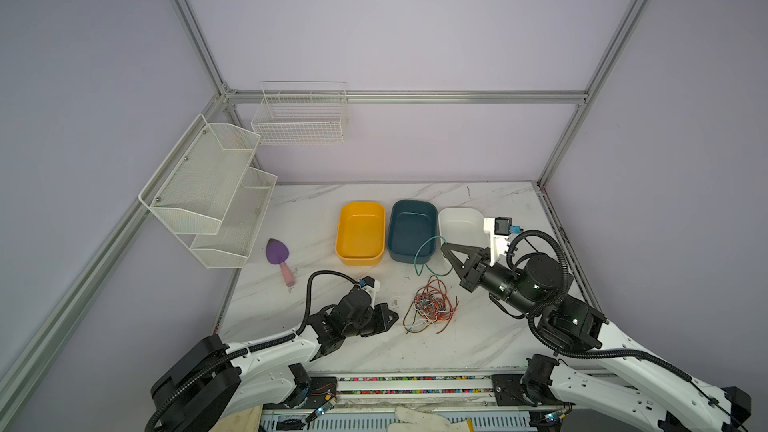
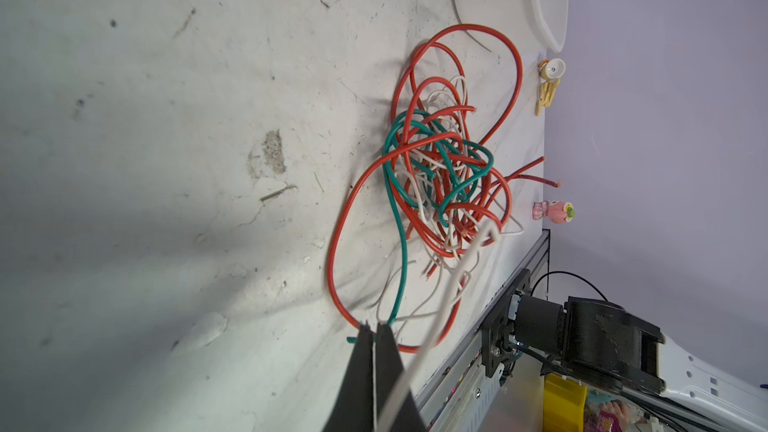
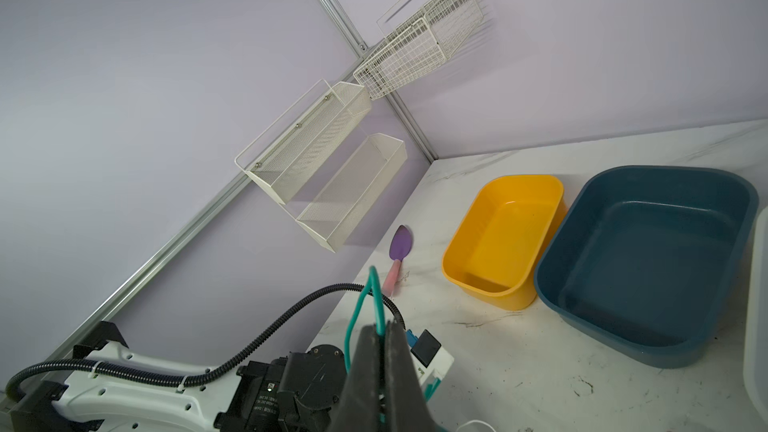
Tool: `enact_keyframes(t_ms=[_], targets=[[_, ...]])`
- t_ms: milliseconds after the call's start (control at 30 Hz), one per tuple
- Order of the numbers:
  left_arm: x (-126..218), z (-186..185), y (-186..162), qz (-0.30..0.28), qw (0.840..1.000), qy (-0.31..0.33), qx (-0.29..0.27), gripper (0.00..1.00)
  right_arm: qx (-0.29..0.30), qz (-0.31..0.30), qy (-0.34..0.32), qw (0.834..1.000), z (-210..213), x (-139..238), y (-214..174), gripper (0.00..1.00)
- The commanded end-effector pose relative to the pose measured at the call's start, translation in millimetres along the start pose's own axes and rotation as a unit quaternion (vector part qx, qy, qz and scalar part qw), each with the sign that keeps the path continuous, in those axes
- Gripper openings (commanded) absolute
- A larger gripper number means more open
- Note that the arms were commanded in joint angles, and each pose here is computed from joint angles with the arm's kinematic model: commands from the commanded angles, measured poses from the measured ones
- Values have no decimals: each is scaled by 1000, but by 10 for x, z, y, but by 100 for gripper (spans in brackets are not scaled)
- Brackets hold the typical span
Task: Untangle the cables
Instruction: 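Drop the green wire into the white tub while the left gripper withdraws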
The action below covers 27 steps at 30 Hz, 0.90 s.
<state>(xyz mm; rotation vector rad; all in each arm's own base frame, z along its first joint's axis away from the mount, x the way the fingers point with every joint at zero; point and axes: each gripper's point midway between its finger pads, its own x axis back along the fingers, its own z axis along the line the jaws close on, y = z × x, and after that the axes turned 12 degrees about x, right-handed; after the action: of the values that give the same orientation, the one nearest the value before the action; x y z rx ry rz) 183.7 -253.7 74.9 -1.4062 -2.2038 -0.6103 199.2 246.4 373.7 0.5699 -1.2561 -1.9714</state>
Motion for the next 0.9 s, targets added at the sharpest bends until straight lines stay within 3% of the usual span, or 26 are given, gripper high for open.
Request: enact_keyframes(t_ms=[0,100,300,433,533,733,867], targets=[[67,26,54,-17,1000,6,-22,3,12,4,-32,999,-109,38,9,0],[169,-77,139,-33,998,11,-44,14,18,15,-49,999,-178,-13,-55,0],[537,-413,402,-81,990,24,-112,51,24,28,-90,995,-339,-108,-137,0],[889,-647,616,-127,975,51,-172,82,30,29,-117,992,-424,-151,-121,0],[1160,-768,801,-170,959,82,-211,98,33,27,-138,989,-502,-177,-107,0],[1771,-922,1205,-283,910,157,-260,100,36,39,-161,985,-659,-299,-105,0],[2011,-883,1366,-347,869,189,-298,100,22,51,-231,971,-1155,-273,-80,0]])
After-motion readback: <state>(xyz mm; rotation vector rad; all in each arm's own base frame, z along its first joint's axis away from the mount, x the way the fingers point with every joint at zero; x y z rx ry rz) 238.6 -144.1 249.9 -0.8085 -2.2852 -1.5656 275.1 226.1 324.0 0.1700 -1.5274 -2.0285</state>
